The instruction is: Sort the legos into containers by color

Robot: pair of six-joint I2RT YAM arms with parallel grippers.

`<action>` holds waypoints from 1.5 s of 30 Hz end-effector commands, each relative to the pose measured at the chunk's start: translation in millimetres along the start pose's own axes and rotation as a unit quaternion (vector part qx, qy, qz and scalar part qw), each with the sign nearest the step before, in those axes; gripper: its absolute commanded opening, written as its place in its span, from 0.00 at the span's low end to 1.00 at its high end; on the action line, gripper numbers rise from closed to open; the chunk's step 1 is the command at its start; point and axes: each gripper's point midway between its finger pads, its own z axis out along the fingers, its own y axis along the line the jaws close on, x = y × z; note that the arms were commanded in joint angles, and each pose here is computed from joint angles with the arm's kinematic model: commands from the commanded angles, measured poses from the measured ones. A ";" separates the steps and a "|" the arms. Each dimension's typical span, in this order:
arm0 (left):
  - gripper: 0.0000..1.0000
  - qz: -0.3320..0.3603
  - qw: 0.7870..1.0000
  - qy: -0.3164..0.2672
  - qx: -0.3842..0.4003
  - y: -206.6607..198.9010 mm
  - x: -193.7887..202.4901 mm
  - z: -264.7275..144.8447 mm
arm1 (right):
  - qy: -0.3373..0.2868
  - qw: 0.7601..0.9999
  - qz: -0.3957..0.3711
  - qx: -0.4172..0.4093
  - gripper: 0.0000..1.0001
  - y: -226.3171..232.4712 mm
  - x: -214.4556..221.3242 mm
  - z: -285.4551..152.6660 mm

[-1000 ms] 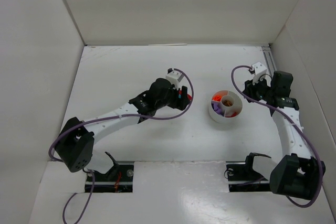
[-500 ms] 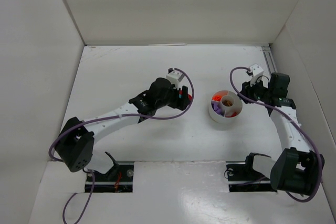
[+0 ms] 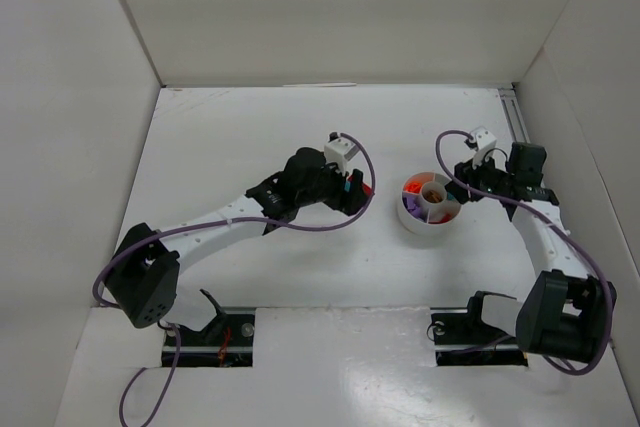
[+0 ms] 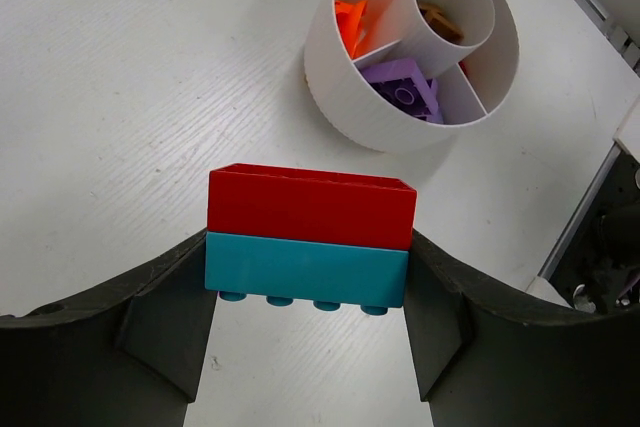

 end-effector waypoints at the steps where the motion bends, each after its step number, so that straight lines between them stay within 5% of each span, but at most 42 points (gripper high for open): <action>1: 0.50 0.026 0.999 -0.031 0.033 -12.4 -19.3 -5.0 | -0.029 0.999 -0.021 -0.012 0.58 -0.2 -15.8 0.9; 13: 0.47 0.125 0.986 -0.025 0.109 -49.8 -14.1 -6.8 | -0.064 0.995 -0.081 -0.010 0.69 14.1 -62.8 -39.2; 20: 0.46 0.227 0.964 -0.109 0.087 -74.9 -50.9 -16.6 | -0.170 0.971 -0.101 -0.135 0.99 87.8 -111.4 -82.6; 30: 0.45 0.278 0.924 -0.260 0.041 -110.6 -92.5 -42.7 | -0.199 0.941 -0.036 -0.271 0.99 152.1 -138.3 -102.3; 39: 0.46 0.310 0.903 -0.295 -0.043 -118.8 -95.1 -40.5 | -0.161 0.914 0.031 -0.372 0.99 191.9 -146.5 -104.7; 45: 0.46 0.324 0.898 -0.289 -0.074 -114.2 -88.5 -30.5 | -0.162 0.909 0.021 -0.383 0.87 201.2 -159.0 -107.1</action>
